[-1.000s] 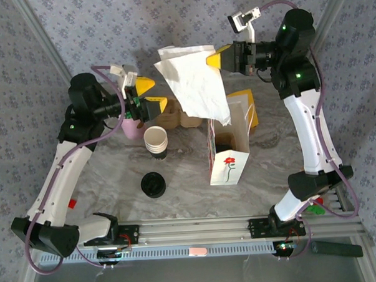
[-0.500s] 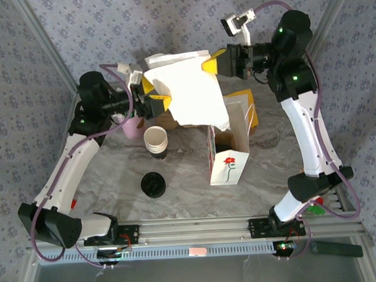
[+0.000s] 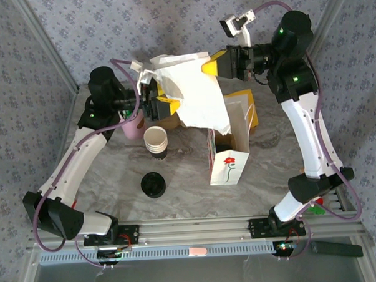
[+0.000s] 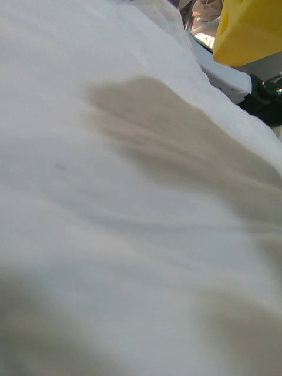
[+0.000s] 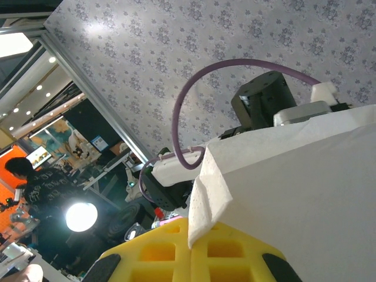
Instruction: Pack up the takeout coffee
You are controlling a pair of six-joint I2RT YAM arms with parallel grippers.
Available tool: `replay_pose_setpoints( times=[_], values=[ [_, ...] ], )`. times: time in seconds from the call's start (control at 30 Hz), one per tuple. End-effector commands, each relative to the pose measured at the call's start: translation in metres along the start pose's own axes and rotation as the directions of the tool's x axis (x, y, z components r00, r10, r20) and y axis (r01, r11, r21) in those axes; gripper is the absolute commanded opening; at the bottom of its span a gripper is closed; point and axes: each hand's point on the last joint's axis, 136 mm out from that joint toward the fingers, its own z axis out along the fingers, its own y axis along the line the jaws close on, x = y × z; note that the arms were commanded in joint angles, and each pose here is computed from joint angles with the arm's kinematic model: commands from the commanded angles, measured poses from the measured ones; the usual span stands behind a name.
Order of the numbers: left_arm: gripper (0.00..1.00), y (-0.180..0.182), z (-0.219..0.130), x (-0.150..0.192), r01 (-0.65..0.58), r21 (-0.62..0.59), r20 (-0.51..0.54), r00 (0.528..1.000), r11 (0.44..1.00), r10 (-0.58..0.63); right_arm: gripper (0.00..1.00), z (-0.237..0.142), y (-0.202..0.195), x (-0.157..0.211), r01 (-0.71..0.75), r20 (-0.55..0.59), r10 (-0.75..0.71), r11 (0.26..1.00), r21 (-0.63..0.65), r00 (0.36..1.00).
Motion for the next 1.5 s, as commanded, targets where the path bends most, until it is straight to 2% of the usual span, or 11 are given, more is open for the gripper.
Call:
replay_pose_setpoints(
  times=[0.0,0.13,0.33,0.43,0.57,0.73,1.0,1.13,1.4,1.47],
  values=[
    [0.98,-0.025,0.000,-0.017,-0.068,0.081,0.015,0.998,0.994,0.067,0.00,-0.005,0.015,0.001,0.025,-0.003,-0.025,1.000,-0.004,1.000],
    [0.93,-0.029,0.000,-0.017,-0.072,0.082,0.011,0.997,0.994,0.071,0.00,-0.009,0.013,-0.001,0.028,0.008,-0.028,1.000,0.013,1.000],
    [0.75,-0.027,-0.004,-0.017,-0.110,0.019,0.007,0.994,0.994,0.110,0.00,-0.015,0.008,-0.004,0.031,0.030,-0.032,0.999,0.043,0.999],
    [0.73,-0.021,-0.007,-0.019,-0.120,-0.033,0.021,0.993,0.992,0.120,0.00,-0.017,0.008,-0.005,0.034,0.038,-0.036,0.998,0.052,0.999],
    [0.70,-0.019,-0.005,-0.025,-0.101,-0.037,0.038,0.994,0.994,0.103,0.00,-0.018,0.005,-0.005,0.030,0.042,-0.033,0.998,0.062,0.999],
    [0.58,-0.021,-0.002,-0.028,-0.100,-0.040,0.047,0.994,0.994,0.102,0.00,-0.019,-0.001,-0.003,0.019,0.049,-0.023,0.996,0.082,0.999],
    [0.12,-0.022,-0.002,-0.027,-0.094,-0.075,0.052,0.994,0.993,0.098,0.00,-0.025,-0.010,-0.001,0.006,0.066,-0.014,0.992,0.124,0.998],
    [0.01,-0.022,-0.003,-0.027,-0.094,-0.101,0.054,0.993,0.990,0.100,0.00,-0.031,-0.017,-0.003,0.001,0.087,-0.016,0.986,0.164,0.996],
    [0.00,-0.018,-0.003,-0.027,-0.079,-0.153,0.036,0.996,0.985,0.085,0.00,-0.039,-0.035,-0.005,-0.045,0.131,0.014,0.971,0.234,0.991],
    [0.00,-0.015,-0.003,-0.028,-0.063,-0.181,0.039,0.997,0.981,0.071,0.00,-0.042,-0.040,-0.005,-0.019,0.135,-0.017,0.964,0.264,0.991]
  ],
)
